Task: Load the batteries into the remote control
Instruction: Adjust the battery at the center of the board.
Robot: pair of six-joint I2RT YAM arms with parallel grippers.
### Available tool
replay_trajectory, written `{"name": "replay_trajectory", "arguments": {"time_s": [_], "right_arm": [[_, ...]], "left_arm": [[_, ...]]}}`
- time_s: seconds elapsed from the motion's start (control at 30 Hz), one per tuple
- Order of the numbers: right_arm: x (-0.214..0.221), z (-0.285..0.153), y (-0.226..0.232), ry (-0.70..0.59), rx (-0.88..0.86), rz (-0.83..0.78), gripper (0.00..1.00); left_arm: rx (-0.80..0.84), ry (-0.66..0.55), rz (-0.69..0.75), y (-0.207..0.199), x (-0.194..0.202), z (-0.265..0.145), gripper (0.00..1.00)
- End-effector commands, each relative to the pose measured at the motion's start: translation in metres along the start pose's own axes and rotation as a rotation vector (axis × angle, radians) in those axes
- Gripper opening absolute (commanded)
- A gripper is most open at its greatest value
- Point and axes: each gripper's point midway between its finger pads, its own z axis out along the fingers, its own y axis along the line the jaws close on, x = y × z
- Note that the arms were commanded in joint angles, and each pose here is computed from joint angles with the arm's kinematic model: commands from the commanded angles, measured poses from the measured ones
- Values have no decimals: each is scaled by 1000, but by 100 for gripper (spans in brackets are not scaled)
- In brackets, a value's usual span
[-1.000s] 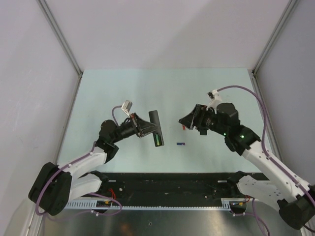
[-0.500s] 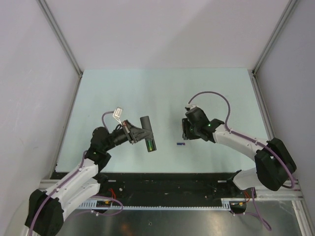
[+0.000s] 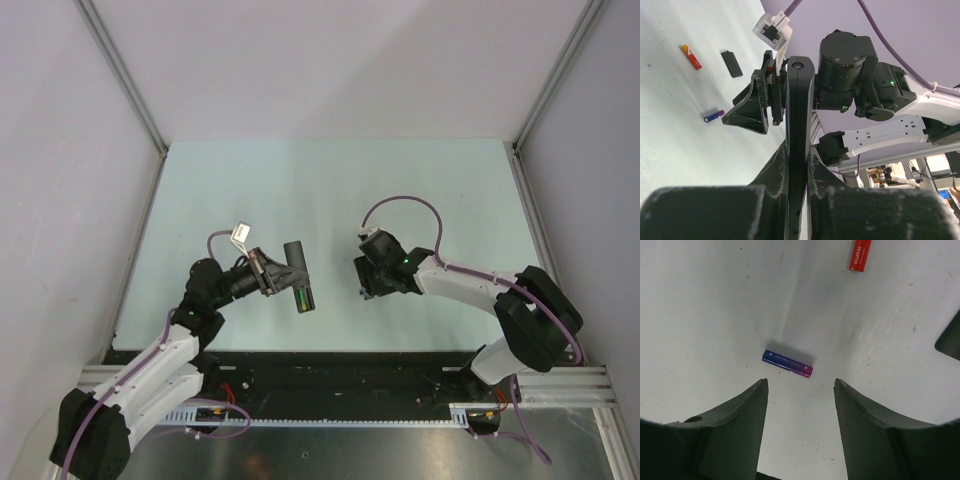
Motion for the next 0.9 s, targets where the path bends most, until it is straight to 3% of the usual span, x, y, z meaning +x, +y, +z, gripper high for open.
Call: {"name": "replay_trajectory", "arguments": {"time_s": [0.0,0.3,0.87], "right_arm": [[-14,6,3,-33,31,-71,59],[-15,21,11,-14,45,-101,58],[-8,28,20,19,11,-47,36]], "left_arm": [[24,-20,52,-6,-6,-1,0],[31,-11,53,-8,-5,-1,0],[24,-10,47,-5,-4,-1,0]]}}
